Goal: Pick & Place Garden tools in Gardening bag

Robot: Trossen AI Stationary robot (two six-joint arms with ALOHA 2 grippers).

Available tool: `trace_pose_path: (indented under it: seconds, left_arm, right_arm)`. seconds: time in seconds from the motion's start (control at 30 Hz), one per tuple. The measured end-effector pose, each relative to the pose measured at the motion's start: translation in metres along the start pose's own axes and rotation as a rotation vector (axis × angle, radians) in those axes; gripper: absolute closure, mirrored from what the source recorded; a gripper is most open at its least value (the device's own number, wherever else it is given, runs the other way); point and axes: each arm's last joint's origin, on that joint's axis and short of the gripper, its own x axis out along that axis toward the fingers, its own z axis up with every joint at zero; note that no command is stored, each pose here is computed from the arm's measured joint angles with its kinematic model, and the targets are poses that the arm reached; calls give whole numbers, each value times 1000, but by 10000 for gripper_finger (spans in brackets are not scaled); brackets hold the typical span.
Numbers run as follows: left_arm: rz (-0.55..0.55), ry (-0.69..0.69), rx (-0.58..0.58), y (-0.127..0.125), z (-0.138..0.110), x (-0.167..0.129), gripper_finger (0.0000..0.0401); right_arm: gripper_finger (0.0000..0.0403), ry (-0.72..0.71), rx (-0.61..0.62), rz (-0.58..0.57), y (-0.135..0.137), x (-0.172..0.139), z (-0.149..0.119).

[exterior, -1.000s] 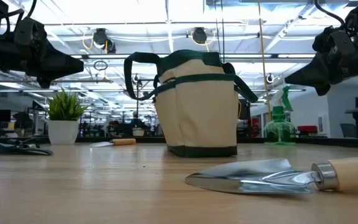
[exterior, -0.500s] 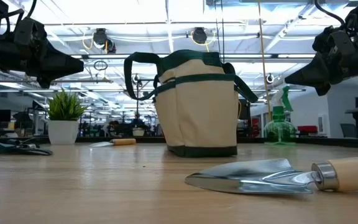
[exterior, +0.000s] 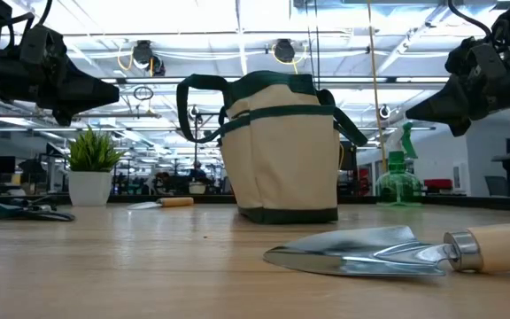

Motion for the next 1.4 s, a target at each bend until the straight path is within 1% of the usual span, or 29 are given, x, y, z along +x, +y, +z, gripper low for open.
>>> trace_pose_path:
  seconds: [1.2, 1.27, 1.4]
  left_arm:
    - [0, 0, 0, 0, 0, 0, 302]
    - [0, 0, 0, 0, 0, 0, 302]
    - [0, 0, 0, 0, 0, 0, 302]
  right_arm:
    - [399, -7, 0, 1, 0, 0, 1]
    - [398, -7, 18, 2, 0, 0, 1]
    - [399, -7, 93, 2, 0, 0, 1]
